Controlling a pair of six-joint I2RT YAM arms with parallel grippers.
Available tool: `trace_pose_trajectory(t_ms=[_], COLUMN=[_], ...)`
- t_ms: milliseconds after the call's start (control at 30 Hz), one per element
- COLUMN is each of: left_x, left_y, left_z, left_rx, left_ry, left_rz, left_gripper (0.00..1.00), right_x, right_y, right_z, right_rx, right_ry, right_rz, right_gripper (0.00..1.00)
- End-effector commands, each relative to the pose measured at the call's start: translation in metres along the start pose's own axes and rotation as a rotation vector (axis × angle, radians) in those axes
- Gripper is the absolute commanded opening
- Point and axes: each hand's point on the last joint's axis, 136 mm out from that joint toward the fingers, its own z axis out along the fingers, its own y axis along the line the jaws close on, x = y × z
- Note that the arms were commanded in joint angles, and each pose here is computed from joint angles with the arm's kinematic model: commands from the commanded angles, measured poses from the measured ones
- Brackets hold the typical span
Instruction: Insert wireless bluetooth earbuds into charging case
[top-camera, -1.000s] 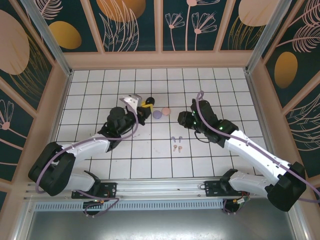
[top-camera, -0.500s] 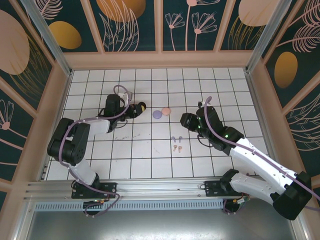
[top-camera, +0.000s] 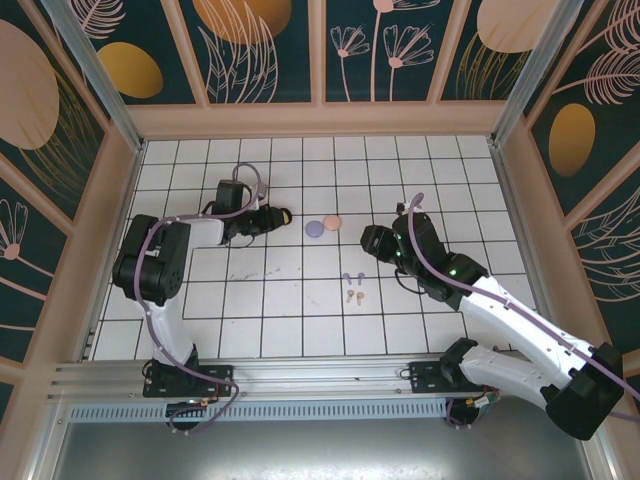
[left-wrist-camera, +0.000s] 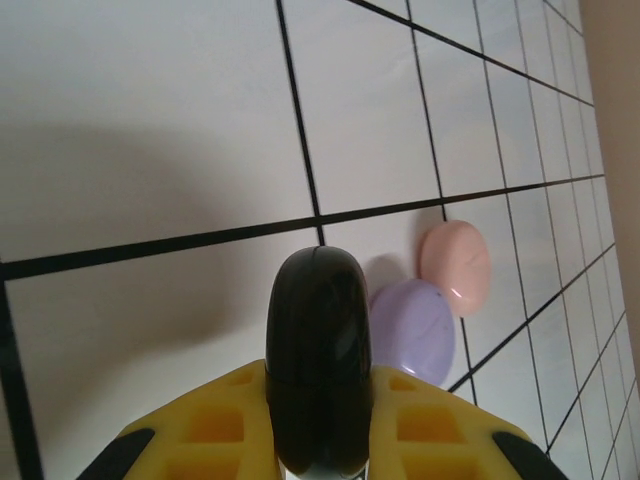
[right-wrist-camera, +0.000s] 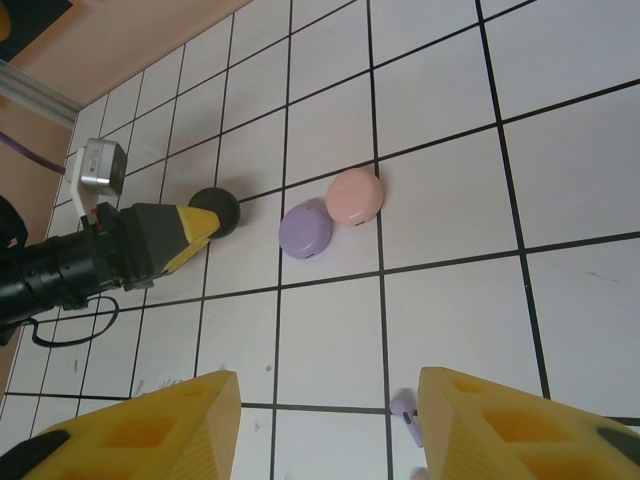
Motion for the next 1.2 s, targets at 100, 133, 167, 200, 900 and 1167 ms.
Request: trace_pose_trajectory(t_ms=[100,133,167,200,900,1167], left_x=[-0.014,-0.017,-0.02,-0.021,-0.043,-0.072], left_y=[0.01,0.011,0.013,0.017,0.067,0.069], left_z=[0.009,0.01,0.012,0.014,0.008,-0.021], left_rx=[-0.003,-0.004,-0.01,-0.016,-0.151,-0.243], left_ry=[0.012,0.013,0.012,0.012,0.011,-0.033], left_rz=[0.0,0.002,0.001,-0.004,-0.055,-0.002], left_gripper=[0.04,0.04,0.04,0.05,0.46,0.57], right_x=[-0.01,-0.009,-0.009,-0.009,-0.014,-0.022], right_y=[0.005,0.005,0.005,0.005,0.015,0.019], right_z=[-0.009,-0.009,-0.01,-0.01,-0.013,-0.013], right_rx=[-0.008,-0.006,-0.006,-0.004,0.0,0.023], right_ry=[-0.04,-0.039,-0.039,-0.04,-0.046,-0.052], right_rz=[-0.006,-0.007,-0.005,-0.004,-0.035,-0.078], right_gripper=[0.51,0.51,0.51,0.51,0.62,0.71])
